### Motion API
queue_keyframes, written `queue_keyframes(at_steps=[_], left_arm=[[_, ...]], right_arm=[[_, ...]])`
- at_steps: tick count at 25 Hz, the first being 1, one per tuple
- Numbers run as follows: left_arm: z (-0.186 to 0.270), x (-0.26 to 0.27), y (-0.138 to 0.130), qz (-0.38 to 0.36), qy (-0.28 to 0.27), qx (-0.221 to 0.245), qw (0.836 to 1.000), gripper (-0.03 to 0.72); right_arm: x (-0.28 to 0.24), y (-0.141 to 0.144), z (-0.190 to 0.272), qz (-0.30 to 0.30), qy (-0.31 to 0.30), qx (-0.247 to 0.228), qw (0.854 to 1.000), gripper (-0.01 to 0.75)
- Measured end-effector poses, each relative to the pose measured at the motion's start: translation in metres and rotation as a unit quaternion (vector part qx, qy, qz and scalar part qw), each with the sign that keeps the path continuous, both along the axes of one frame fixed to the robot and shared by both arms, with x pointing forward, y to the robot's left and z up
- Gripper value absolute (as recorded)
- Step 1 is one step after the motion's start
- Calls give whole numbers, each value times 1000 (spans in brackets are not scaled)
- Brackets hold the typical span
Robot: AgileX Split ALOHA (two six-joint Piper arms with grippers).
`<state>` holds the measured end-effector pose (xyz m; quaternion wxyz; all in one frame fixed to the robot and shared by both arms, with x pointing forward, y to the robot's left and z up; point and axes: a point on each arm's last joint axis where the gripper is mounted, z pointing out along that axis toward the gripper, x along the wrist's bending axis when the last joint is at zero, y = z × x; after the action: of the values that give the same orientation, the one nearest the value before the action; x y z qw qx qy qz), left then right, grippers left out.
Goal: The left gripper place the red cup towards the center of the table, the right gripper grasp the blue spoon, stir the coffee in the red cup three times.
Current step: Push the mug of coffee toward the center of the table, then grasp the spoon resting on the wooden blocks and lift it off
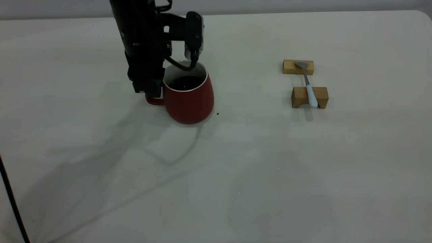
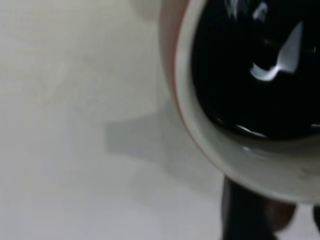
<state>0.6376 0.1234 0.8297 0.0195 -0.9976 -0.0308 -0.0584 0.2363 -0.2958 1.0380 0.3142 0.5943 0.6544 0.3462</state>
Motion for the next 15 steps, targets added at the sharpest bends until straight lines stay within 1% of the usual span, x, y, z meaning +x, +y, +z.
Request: queue_keyframes(at_steps=[3, 5, 6, 9, 10, 12, 15], left_arm=[[18, -2, 1, 29, 4, 2, 1000, 616], [36, -3, 3, 52, 8, 6, 999, 668], [50, -4, 3, 63, 10, 7, 998, 676], [98, -6, 5, 111, 7, 8, 994, 668], [117, -7, 6, 137, -2, 2, 991, 660], [151, -12, 9, 196, -13, -7, 981, 635], [194, -24, 14, 290, -30, -26, 956, 574]], right_arm=[[0, 0, 0, 0, 0, 0, 1000, 434], [0, 0, 0, 0, 0, 0, 1000, 434], [0, 0, 0, 0, 0, 0, 1000, 434], [0, 0, 0, 0, 0, 0, 1000, 434], [0, 0, 0, 0, 0, 0, 1000, 434], [0, 0, 0, 0, 0, 0, 1000, 434], [0, 0, 0, 0, 0, 0, 1000, 434]])
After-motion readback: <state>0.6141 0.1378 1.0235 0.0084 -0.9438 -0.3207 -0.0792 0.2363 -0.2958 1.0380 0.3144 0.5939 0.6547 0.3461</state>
